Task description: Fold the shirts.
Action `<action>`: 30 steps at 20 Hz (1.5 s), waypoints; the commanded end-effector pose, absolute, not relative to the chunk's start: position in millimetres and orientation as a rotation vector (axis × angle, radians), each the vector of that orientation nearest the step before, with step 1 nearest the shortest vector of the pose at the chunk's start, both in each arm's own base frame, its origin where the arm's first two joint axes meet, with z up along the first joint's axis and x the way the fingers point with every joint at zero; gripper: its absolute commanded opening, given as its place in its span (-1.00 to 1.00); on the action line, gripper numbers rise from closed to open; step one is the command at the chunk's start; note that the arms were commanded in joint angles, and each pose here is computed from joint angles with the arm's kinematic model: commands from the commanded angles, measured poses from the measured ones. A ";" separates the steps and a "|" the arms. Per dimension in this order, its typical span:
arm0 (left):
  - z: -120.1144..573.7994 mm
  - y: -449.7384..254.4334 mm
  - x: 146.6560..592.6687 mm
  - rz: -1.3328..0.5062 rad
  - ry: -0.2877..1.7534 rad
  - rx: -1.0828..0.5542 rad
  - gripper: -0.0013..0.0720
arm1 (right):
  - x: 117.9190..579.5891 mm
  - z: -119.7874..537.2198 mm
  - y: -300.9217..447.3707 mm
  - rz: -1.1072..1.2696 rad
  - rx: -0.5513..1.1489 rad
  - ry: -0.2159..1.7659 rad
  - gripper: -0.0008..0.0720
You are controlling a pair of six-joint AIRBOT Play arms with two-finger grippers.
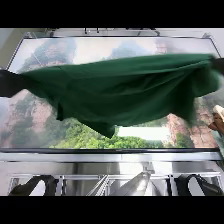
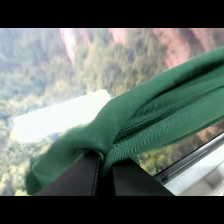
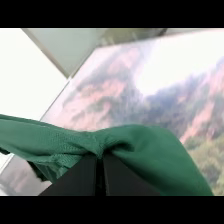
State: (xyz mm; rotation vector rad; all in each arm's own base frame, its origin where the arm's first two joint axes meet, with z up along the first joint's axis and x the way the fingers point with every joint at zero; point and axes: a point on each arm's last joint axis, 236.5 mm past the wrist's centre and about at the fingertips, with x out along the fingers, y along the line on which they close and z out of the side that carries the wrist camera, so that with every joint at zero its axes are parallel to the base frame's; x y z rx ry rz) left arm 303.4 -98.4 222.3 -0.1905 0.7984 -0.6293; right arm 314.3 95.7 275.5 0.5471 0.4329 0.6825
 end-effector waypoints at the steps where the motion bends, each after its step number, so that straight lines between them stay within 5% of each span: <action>1: 149.4 -110.1 354.9 -0.684 0.868 -0.180 -0.88 | 371.9 172.0 92.2 0.552 0.627 0.629 -0.92; 7: 9.9 -128.9 477.7 -0.716 1.152 -0.323 -0.88 | 474.0 -18.0 34.8 0.213 0.778 0.866 -0.92; 8: -1.6 -126.3 492.7 -0.695 1.192 -0.375 -0.84 | 483.6 -29.7 28.7 0.224 0.783 0.888 -0.69; 9: -7.8 -120.9 502.1 -0.695 1.230 -0.409 -0.14 | 490.7 -31.2 22.2 0.245 0.797 0.900 0.00; 10: -7.8 -115.5 506.9 -0.693 1.264 -0.441 0.73 | 495.4 -25.0 13.4 0.265 0.809 0.898 0.15; 11: -3.6 -106.2 509.4 -0.691 1.290 -0.464 0.97 | 498.4 -14.2 -0.5 0.272 0.812 0.881 0.15; 17: 15.0 -73.2 459.6 -0.690 1.470 -0.567 0.96 | 473.4 -8.3 -43.3 0.247 0.768 0.951 0.14; 23: -38.4 -114.7 335.2 -0.659 1.734 -0.717 0.96 | 458.3 -55.8 -17.5 0.248 0.731 1.126 0.00; 30: -77.9 -111.2 277.3 -0.512 1.762 -0.834 0.96 | 453.5 -60.4 -2.5 0.286 0.730 1.163 0.00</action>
